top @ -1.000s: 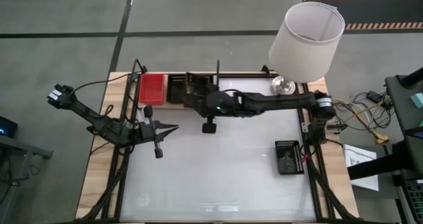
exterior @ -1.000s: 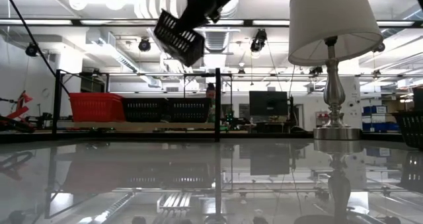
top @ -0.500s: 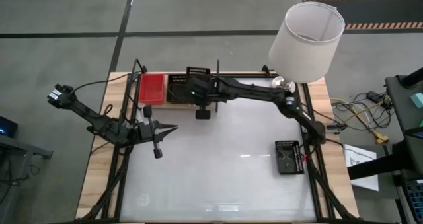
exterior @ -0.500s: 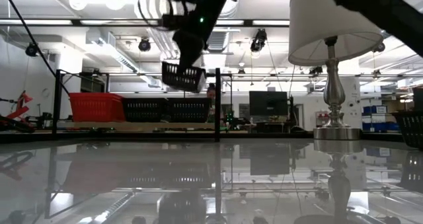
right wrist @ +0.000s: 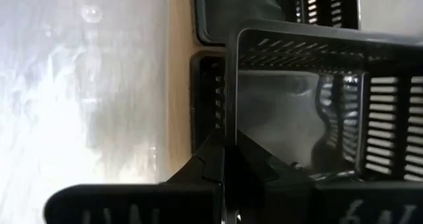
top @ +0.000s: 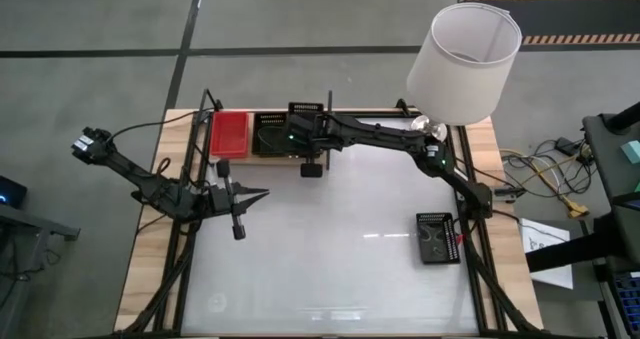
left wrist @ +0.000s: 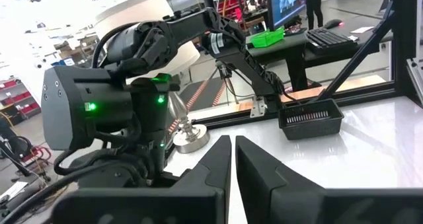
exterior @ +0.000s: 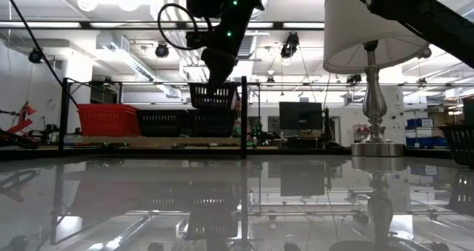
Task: Stack baskets on shelf by color
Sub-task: Stack the black basket on top of the right black basket on the shelf
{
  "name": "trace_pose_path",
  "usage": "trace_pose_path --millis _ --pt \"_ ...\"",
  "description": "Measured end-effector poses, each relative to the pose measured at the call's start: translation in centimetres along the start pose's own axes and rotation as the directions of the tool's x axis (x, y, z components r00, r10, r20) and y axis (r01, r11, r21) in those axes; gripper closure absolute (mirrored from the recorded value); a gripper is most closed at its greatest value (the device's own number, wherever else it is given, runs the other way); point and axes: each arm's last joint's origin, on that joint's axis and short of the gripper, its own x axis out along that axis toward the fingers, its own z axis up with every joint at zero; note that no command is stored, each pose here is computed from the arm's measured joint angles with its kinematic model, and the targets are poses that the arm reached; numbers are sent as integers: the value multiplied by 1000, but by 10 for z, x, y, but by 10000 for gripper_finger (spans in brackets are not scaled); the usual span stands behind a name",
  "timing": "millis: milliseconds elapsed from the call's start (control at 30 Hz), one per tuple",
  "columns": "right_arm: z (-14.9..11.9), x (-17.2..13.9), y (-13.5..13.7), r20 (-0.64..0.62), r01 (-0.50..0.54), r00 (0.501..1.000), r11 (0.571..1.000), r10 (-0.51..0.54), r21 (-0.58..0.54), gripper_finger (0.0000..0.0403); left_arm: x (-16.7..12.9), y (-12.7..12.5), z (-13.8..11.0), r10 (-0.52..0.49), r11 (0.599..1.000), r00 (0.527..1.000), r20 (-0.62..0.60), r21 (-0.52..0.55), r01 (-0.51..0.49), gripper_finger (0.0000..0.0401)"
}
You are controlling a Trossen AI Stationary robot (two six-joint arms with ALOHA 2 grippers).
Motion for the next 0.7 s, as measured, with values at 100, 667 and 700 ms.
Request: trace_pose_path --millis 100,667,700 --pt "0 0 1 0 -2 1000 1000 2 -7 394 0 0 0 0 1000 1000 0 3 0 395" --pt "-1 3 -3 3 2 1000 1000 -2 7 394 0 0 0 0 1000 1000 1 2 0 395" --pt "-1 3 -4 2 3 1000 1000 -3 8 392 0 0 0 0 1000 1000 1 2 0 395"
